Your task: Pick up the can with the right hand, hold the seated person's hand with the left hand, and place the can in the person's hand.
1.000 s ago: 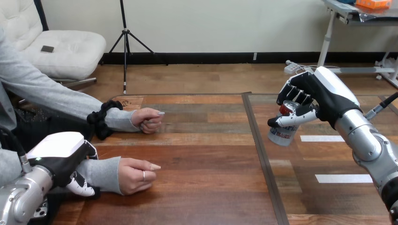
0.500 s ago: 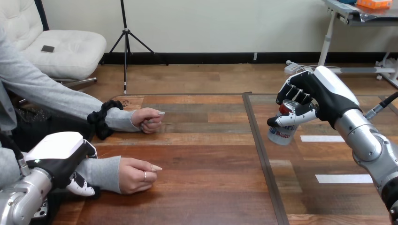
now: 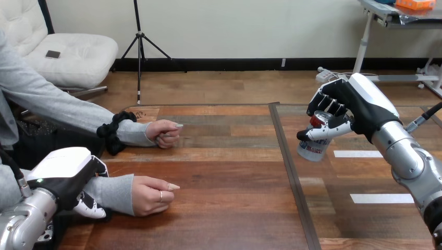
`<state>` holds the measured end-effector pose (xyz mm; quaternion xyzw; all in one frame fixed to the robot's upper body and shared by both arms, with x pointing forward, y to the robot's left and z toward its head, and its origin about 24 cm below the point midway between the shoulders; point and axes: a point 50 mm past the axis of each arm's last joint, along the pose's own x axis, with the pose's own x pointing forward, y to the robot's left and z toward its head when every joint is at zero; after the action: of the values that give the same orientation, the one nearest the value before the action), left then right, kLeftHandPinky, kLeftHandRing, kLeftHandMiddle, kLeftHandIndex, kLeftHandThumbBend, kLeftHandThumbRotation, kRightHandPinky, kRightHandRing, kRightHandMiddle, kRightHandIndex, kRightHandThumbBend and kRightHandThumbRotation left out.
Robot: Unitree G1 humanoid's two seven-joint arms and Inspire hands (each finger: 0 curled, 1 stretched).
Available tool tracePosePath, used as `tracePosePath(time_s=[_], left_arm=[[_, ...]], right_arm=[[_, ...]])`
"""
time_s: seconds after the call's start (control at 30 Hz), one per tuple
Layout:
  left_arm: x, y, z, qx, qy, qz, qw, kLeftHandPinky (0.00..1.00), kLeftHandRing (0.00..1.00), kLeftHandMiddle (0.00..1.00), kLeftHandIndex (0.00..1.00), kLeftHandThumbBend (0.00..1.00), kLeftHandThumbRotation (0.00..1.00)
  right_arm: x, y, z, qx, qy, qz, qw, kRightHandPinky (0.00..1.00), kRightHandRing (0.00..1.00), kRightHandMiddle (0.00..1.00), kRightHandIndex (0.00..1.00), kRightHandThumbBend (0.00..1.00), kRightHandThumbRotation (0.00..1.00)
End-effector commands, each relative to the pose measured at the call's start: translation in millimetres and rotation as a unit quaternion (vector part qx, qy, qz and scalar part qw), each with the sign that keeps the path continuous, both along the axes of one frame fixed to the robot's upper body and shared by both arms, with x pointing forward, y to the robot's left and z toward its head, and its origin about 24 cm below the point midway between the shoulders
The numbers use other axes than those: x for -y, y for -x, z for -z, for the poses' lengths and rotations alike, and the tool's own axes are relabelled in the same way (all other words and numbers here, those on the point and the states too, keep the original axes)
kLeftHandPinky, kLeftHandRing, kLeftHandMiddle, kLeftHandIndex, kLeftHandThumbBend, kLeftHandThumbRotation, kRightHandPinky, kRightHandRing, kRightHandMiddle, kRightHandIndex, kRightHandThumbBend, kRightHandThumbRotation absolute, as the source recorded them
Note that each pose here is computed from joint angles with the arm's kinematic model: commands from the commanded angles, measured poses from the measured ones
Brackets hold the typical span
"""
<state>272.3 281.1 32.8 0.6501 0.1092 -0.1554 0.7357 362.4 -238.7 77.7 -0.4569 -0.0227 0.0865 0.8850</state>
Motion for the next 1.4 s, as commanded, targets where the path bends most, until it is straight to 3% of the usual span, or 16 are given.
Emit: tracePosePath(time_s=[0.0,0.5,1.37], left_arm=[[5.2,-2.9,-11.9,0.034,0.014,0.023,0.9991,0.33,0.41,0.47,0.48,0.73,0.00],[6.8,-1.1,-19.7,0.071,0.044,0.043,0.9956,0.39,0.46,0.50,0.49,0.71,0.00],[6.9,-2.8,-33.9,0.118,0.079,0.048,0.9887,0.35,0.41,0.47,0.47,0.71,0.00]], right_arm=[[-2.3,-13.4,-40.0,0.077,-0.008,-0.003,0.9970,0.37,0.39,0.42,0.41,0.79,0.00],[-2.5,-13.8,-38.4,0.069,-0.011,-0.002,0.9976,0.37,0.39,0.42,0.41,0.79,0.00],[-4.1,-14.2,-37.9,0.067,-0.011,-0.005,0.9977,0.37,0.39,0.41,0.41,0.79,0.00]])
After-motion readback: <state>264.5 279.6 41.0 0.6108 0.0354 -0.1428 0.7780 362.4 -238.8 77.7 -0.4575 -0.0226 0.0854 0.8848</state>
